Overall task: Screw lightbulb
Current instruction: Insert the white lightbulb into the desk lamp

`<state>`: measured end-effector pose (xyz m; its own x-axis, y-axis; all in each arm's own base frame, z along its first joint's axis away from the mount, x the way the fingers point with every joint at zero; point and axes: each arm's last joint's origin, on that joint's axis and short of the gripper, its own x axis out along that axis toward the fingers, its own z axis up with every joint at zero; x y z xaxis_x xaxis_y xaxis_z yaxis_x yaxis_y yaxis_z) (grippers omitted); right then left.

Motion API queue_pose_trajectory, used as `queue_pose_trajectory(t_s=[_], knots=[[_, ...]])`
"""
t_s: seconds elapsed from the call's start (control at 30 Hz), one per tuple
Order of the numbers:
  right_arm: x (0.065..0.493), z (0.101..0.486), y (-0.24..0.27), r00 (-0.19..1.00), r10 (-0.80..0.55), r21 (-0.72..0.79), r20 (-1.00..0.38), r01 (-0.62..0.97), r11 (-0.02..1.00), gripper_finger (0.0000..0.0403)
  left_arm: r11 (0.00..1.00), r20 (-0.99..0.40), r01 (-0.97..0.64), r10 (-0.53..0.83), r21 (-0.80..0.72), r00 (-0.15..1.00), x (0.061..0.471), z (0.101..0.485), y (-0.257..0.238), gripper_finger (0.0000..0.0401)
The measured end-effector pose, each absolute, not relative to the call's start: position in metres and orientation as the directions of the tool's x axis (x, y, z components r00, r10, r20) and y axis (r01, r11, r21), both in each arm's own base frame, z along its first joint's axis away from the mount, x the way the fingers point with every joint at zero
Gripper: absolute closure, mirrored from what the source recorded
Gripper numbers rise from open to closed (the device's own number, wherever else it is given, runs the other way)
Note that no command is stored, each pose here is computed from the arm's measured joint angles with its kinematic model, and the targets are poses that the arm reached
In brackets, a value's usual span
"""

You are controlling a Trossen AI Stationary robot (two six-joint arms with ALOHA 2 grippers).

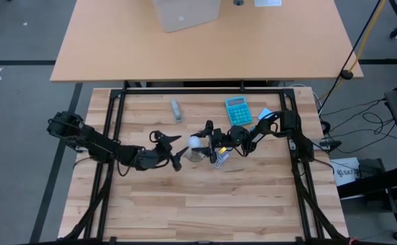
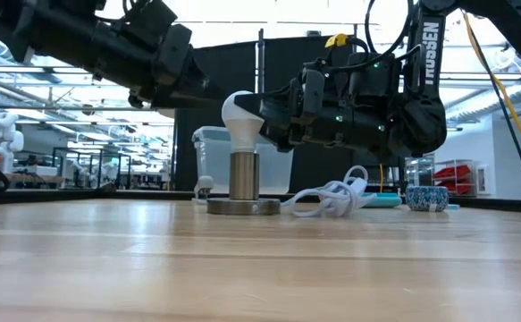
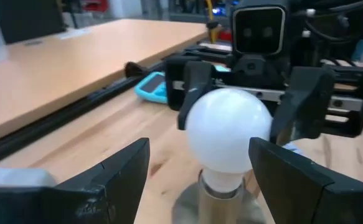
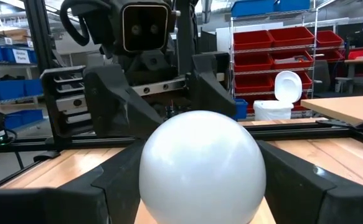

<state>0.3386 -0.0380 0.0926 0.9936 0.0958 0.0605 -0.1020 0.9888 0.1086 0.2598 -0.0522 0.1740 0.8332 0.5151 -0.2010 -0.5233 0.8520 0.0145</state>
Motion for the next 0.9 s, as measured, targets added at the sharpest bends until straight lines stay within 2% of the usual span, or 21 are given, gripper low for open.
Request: queue_pose_trajectory(t_s=[0.2, 0.67, 0.9], knots=[[0.339, 0.093, -0.038, 0.993, 0.097, 0.109, 0.06, -0.103, 0.989, 0.0138, 0.875, -0.217, -0.484, 0.47, -0.012, 0.856, 0.263, 0.173, -0.046, 0.0122], [0.339, 0.092, -0.035, 0.992, 0.109, 0.109, 0.06, -0.115, 0.987, 0.0137, 0.864, -0.242, -0.502, 0.481, -0.03, 0.843, 0.268, 0.164, -0.04, 0.0122], [0.339, 0.099, -0.031, 0.992, 0.112, 0.107, 0.052, -0.117, 0.987, 0.0117, 0.858, -0.246, -0.514, 0.494, -0.02, 0.834, 0.268, 0.163, -0.039, 0.0121]])
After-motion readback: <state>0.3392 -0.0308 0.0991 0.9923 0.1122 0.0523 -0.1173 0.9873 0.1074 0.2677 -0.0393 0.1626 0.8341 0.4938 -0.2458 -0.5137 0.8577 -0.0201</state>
